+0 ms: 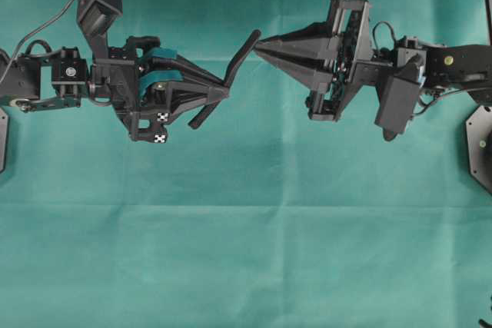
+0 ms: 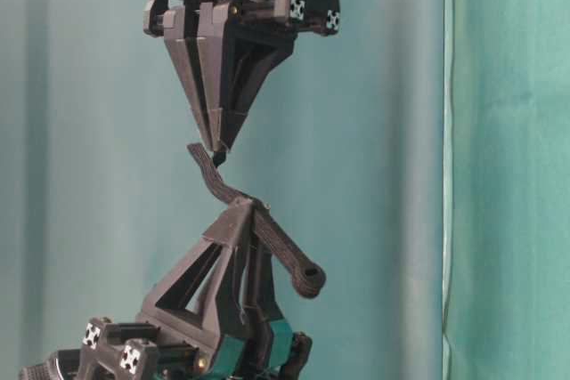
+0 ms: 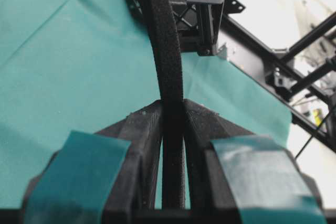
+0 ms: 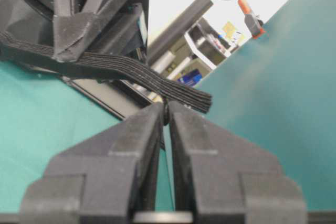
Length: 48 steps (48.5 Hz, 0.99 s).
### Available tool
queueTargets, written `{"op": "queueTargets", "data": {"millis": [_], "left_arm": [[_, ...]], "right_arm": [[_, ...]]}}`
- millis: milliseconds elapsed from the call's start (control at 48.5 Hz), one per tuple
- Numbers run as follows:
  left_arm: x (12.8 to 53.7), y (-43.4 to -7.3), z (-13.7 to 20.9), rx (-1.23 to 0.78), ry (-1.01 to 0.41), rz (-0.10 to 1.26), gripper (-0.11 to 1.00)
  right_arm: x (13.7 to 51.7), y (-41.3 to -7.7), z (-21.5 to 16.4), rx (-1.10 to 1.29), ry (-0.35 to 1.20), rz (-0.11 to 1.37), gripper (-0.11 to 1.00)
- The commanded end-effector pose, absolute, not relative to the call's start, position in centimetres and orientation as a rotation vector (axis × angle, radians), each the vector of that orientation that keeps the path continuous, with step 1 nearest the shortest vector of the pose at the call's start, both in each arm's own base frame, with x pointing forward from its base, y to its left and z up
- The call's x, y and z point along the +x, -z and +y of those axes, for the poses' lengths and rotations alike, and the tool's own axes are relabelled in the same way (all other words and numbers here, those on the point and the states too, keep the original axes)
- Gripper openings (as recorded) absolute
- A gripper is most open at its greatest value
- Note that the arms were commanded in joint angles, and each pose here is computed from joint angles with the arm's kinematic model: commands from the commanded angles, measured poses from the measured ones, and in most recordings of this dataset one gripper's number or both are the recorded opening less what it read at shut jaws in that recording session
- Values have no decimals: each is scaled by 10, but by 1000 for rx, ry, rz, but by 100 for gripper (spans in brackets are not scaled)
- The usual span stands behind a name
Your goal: Peel off the Velcro with your right arm.
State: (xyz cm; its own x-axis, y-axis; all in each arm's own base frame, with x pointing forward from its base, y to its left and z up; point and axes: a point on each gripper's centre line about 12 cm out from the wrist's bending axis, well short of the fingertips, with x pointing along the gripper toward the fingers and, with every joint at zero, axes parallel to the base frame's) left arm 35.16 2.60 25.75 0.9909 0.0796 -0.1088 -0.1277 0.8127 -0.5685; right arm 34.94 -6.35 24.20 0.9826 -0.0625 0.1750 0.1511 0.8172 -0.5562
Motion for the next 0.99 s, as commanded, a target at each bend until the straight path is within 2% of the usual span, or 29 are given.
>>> {"op": "queueTargets", "data": {"millis": [0,969], "left_arm": [[353,-269,26,-607,-96,40,10],[354,-270,26,-610,-98,38,10]], "right_arm": [[351,-248,-58,-603,104,-171,-8],[361,-233,-34,-589,22,-134,-8]]}}
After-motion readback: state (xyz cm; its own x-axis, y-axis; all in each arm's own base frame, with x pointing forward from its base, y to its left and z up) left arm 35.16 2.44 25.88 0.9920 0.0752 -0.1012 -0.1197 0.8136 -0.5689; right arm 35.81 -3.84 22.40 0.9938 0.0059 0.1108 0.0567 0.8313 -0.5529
